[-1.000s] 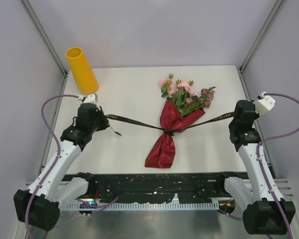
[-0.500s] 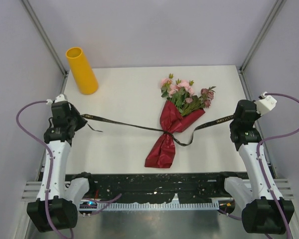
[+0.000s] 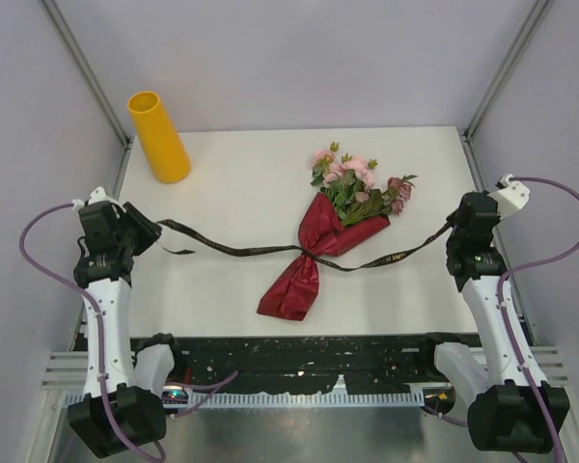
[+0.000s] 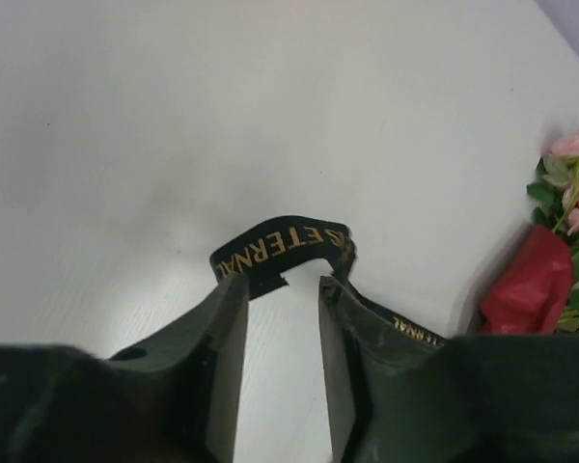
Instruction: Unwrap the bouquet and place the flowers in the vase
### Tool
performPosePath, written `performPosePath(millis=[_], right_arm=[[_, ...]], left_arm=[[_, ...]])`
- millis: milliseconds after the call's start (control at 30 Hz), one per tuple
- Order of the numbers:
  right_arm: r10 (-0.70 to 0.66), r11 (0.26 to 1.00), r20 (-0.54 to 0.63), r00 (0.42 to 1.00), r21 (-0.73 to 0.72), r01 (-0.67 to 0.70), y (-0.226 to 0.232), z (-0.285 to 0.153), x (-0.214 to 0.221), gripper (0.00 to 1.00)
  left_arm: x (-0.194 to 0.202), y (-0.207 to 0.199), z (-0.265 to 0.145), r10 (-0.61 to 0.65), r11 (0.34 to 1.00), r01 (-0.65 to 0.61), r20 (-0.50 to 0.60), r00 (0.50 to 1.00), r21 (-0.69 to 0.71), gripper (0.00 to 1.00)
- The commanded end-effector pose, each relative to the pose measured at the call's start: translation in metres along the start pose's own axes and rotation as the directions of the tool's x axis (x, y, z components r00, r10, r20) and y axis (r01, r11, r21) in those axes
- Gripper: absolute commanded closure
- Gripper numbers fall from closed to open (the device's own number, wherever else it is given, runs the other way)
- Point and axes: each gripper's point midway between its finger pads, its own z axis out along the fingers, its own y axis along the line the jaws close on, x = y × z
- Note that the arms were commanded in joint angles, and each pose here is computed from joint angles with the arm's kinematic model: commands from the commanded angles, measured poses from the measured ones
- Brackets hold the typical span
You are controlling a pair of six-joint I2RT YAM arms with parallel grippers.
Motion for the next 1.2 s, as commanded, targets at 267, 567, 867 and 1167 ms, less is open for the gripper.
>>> performPosePath(millis=[267, 567, 867, 1167], right_arm=[[0.022, 0.877, -0.303, 0.953, -0.452, -0.164, 0.086, -0.062, 0.013, 0.32], [-0.188, 0.564, -0.265, 0.946, -0.817, -0.118, 0.162, -0.122, 0.057, 0.28], [-0.41, 0.159, -0.199, 0.89, -0.977, -0.145, 0.22, -0.203, 0.115, 0.44], [-0.66, 0.068, -0.183, 0.728, -0.98, -0.186, 0.232, -0.223, 0.198, 0.5]], left_arm=[[0.041, -0.03, -0.008, 0.089, 0.977, -0.061, -0.13, 0.988, 0.203, 0.28], [0.141, -0.109, -0.047, 0.287, 0.809, -0.062, -0.301, 0.91, 0.584, 0.37], [0.209, -0.138, -0.087, 0.305, 0.627, 0.092, -0.352, 0.885, 0.774, 0.43], [0.277, -0.117, -0.064, 0.338, 0.666, 0.118, -0.439, 0.833, 0.736, 0.47]])
